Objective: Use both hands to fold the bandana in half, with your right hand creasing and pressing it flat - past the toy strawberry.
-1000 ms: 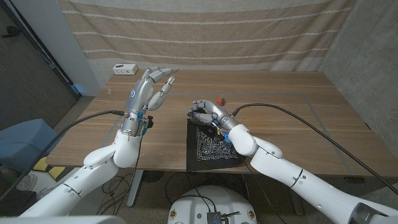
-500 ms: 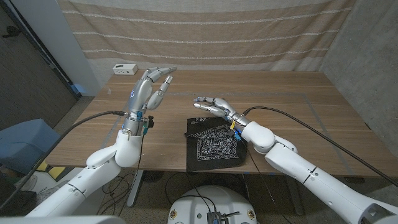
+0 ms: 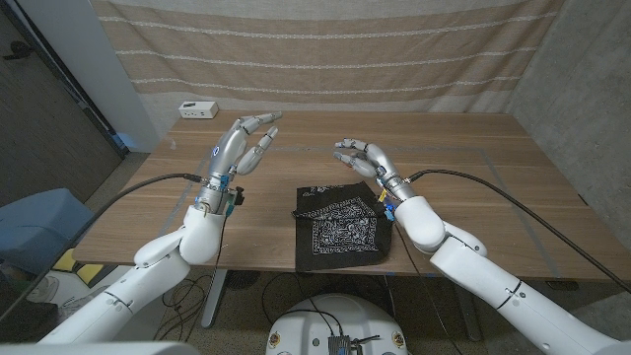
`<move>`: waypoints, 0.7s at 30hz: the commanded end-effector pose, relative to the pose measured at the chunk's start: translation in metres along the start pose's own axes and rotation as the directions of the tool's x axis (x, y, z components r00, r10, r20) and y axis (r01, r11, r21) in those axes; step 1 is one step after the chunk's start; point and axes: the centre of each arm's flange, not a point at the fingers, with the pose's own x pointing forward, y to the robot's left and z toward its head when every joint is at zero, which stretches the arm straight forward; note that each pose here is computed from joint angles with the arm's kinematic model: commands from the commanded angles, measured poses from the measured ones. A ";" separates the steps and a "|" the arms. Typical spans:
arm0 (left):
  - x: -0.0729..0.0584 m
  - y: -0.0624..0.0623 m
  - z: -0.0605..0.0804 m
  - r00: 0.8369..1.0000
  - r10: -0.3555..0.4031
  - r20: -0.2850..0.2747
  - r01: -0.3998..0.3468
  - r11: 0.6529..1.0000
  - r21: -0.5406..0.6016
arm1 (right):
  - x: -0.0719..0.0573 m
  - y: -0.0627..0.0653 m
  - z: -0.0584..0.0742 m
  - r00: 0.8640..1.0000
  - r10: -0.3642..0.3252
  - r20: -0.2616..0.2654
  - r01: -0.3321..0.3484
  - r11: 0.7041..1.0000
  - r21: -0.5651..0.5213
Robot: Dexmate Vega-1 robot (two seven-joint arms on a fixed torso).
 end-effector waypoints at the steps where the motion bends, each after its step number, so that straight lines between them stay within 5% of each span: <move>1: -0.006 -0.003 -0.020 0.984 -0.119 -0.132 0.120 0.993 -0.002 | -0.012 -0.014 -0.011 0.966 -0.184 -0.184 0.100 0.915 -0.391; 13: -0.023 -0.004 -0.042 0.915 -0.174 -0.364 0.177 0.984 -0.025 | 0.002 -0.001 -0.026 0.943 -0.183 -0.278 0.024 0.871 -0.491; 21: -0.032 -0.003 -0.054 0.891 -0.180 -0.416 0.179 0.983 -0.043 | 0.011 0.001 -0.035 0.933 -0.153 -0.326 -0.035 0.864 -0.503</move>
